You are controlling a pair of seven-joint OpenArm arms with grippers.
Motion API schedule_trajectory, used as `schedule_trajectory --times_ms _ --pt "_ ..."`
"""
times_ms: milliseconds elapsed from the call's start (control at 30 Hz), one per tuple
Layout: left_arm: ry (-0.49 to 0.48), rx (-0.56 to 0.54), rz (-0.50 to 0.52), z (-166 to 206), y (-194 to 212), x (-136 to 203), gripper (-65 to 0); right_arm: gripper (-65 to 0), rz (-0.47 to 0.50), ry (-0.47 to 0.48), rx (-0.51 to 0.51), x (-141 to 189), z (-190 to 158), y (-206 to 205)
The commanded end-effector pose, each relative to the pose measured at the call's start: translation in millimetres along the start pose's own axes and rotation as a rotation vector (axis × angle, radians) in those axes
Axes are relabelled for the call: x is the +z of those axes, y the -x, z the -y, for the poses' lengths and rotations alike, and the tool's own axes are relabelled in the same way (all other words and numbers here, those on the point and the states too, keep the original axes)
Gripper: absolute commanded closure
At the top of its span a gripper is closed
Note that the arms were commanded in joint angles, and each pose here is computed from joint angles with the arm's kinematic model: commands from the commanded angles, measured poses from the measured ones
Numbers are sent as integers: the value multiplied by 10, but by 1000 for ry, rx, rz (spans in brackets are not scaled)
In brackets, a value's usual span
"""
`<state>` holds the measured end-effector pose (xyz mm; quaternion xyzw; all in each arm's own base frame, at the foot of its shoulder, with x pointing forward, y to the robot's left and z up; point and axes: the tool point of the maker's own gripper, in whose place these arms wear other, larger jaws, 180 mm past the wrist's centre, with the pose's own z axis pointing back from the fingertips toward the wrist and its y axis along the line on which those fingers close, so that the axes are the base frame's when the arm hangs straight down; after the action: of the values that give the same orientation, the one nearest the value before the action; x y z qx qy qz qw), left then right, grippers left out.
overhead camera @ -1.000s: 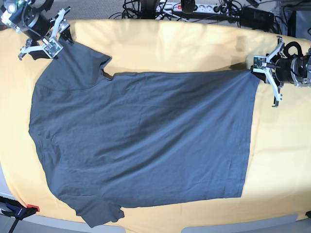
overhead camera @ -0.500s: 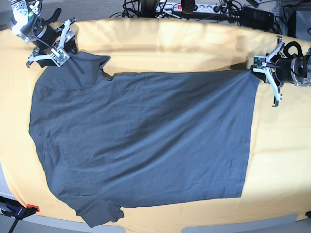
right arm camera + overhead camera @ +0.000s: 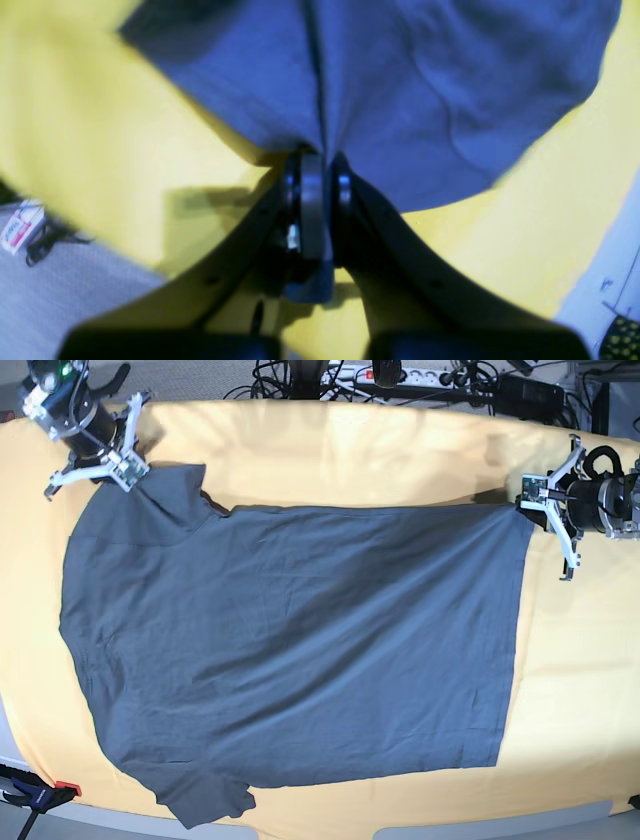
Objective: Fold the T-shirt properly
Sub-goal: 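Pull both held corners apart to stretch the shirt flat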
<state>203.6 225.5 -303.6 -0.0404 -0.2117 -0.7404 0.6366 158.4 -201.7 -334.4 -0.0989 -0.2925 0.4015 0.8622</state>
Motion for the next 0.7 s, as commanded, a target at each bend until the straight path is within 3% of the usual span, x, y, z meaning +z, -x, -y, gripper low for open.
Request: schedule_trajectory --times_ms 0,133,433,667 --pt "-8 -18 -14 -58 22 81 0 0 1 33 25 73 69 -10" --pt "-7 -24 -8 -53 -8 83 0 0 -46 48 38 209 74 120" --pt "20 -106 9 18 -247 217 0 0 -259 23 47 526 5 734" --pt "104 -41 -92 193 -268 397 0 0 -328 -29 30 670 -203 947"
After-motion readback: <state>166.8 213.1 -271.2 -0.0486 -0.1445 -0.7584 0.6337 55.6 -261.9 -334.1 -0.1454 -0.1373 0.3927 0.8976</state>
